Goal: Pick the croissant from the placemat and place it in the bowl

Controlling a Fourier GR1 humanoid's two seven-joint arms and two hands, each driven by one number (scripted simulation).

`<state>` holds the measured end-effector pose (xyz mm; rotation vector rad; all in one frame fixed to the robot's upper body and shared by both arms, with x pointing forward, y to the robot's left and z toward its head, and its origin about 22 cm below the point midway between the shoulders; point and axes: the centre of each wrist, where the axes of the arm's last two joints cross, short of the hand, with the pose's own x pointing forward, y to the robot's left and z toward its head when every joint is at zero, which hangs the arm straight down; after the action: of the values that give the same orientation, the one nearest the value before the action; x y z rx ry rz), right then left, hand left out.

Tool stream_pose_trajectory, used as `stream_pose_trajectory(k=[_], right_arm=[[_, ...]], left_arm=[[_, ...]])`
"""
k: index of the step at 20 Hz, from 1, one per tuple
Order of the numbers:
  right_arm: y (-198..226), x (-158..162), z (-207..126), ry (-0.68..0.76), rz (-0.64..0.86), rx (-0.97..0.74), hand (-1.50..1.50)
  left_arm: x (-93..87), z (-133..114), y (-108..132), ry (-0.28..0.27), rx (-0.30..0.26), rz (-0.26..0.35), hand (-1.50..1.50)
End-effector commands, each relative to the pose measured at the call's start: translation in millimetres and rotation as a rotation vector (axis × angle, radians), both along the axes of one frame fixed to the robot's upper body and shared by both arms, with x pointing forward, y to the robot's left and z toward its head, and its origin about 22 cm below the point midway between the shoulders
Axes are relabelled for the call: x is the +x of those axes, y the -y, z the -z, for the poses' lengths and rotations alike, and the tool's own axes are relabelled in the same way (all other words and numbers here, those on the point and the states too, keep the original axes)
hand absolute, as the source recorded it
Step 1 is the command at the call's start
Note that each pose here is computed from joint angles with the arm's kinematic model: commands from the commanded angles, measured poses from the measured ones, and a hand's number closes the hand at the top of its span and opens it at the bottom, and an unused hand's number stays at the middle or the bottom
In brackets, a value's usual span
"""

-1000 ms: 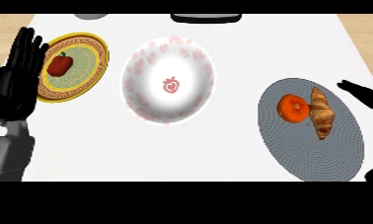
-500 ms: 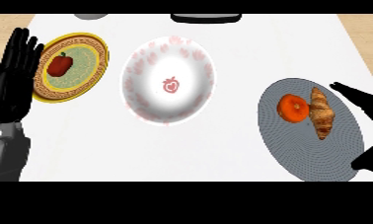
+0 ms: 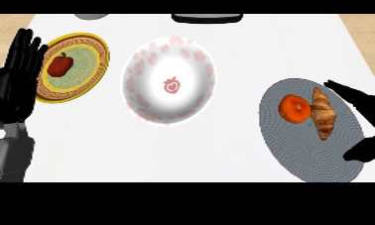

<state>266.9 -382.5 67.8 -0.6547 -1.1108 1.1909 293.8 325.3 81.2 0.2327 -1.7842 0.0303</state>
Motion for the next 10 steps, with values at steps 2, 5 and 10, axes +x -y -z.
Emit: stream_pose_trajectory(k=[2,5,10], right_arm=[[-0.6,-15.8,10.8,-0.003,-0.023,-0.008,-1.5],[-2.0,17.1,14.1,-0.05,0.003,-0.036,-1.5],[-9.2,27.2,20.6,-0.033,0.009,-0.038,-1.5]], left_arm=[[-1.3,-4.9,16.3,-0.004,-0.007,-0.017,0.0],[16.8,-9.1,-0.8,-0.001,0.004,-0.003,0.0],[10.2,11.7,-4.4,-0.011,-0.001,-0.006,0.0]])
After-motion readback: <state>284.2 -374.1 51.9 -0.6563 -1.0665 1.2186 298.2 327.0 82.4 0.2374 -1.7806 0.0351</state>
